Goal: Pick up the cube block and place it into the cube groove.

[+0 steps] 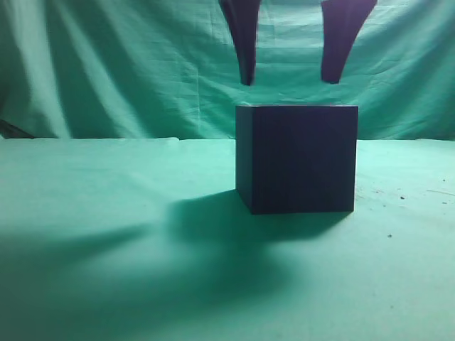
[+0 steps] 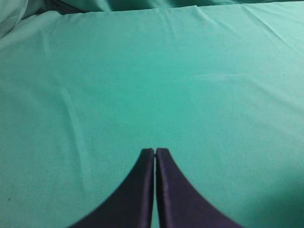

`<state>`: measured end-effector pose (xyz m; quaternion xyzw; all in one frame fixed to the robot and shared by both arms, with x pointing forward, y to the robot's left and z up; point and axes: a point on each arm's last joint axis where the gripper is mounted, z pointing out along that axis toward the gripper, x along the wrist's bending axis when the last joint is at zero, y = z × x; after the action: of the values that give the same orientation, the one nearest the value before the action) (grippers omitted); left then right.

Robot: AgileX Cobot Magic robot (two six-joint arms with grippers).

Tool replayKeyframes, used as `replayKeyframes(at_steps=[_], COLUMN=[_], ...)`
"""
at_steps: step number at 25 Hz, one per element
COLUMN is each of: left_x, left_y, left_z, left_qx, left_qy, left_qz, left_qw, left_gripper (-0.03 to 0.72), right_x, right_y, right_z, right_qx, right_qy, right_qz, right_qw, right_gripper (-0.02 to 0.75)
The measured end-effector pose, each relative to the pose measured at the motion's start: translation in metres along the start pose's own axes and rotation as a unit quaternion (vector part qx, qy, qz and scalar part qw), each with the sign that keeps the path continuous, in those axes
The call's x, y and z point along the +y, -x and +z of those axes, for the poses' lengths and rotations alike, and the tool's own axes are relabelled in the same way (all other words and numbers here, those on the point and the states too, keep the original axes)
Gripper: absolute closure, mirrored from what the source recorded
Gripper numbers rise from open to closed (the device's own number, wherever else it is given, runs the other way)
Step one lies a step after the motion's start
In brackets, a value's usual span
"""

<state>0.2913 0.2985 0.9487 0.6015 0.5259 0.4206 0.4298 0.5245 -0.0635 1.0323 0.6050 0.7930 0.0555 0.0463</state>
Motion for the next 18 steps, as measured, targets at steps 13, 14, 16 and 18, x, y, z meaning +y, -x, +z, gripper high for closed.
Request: replayKeyframes(at_steps=[13,14,16,18], left_x=[0.000,0.000,0.000,0.000], left_y=[0.000,0.000,0.000,0.000], left_z=[0.000,0.000,0.000,0.000], left_qx=[0.000,0.000,0.000,0.000], left_qy=[0.000,0.000,0.000,0.000], left_qz=[0.000,0.000,0.000,0.000], left_qw=[1.000,1.000,1.000,1.000], left_gripper=[0.688,0.688,0.688,0.688], right_x=[0.010,0.007,-0.002,-0.011], right_y=[0.005,0.006,0.008,0.012], right_z=[-0.067,-0.074,-0.094,-0.114], right_qx=[0.016,0.022,0.045,0.066], right_qy=[0.095,0.101,0.118,0.136], right_qz=[-0.032,-0.032,-0.028,-0.027], right_qw=[0.995,0.994,0.992,0.988], right_gripper=[0.427,0.484,0.604,0.687])
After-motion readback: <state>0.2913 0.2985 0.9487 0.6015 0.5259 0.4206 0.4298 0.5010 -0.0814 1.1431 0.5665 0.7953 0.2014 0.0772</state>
